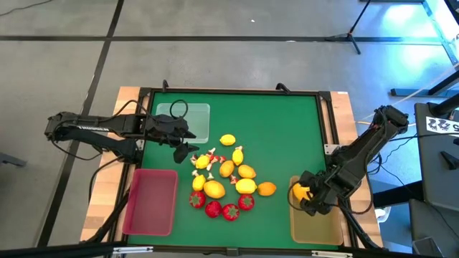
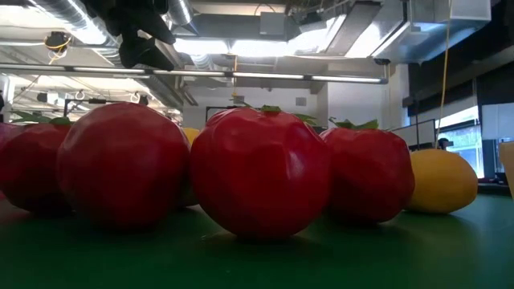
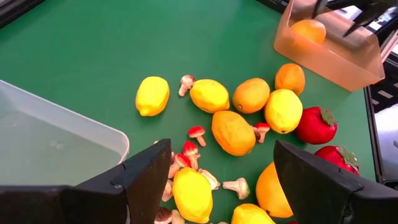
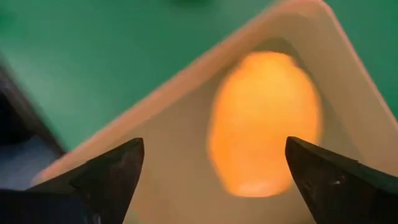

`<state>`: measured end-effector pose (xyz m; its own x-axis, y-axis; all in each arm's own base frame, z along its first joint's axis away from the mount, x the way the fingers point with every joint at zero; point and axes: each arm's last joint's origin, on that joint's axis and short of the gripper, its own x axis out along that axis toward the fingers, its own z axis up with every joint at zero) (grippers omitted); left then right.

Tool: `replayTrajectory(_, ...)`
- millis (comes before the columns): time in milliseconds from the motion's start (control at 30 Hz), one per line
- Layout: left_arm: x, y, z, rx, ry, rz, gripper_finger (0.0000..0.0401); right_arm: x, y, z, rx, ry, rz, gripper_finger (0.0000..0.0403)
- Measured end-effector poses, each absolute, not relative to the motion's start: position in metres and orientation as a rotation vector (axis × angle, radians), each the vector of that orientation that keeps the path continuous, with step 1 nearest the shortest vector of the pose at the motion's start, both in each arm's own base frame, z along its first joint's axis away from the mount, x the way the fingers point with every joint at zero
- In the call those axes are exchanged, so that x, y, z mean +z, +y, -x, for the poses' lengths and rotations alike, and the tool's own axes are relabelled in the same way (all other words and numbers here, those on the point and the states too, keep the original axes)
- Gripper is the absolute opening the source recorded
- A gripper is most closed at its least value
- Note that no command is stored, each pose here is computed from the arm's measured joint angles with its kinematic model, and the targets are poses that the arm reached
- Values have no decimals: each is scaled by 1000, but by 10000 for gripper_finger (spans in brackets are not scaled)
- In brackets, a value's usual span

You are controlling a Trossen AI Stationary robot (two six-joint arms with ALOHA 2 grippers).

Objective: Sort produce into baskets
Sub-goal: Put the lemon into the orange bin

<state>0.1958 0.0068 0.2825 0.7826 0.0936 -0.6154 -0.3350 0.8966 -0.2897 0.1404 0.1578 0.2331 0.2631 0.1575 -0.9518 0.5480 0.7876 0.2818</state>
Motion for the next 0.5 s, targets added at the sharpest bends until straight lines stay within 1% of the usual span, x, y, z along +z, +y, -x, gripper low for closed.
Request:
replayTrajectory(167, 283, 7, -196, 238, 633, 401, 279, 271, 159, -142, -225, 1255, -626, 386)
replayTrajectory(300, 283, 7, -196, 237, 633, 399, 279, 304, 153, -147, -210, 1067, -497, 386)
replayTrajectory(400, 282, 7, -196, 233, 635, 387, 279, 319, 143, -158, -243, 930, -408, 386)
replayTrajectory(500, 283, 7, -196, 233, 635, 387, 279, 323, 132, -171, -258, 899, -355, 386)
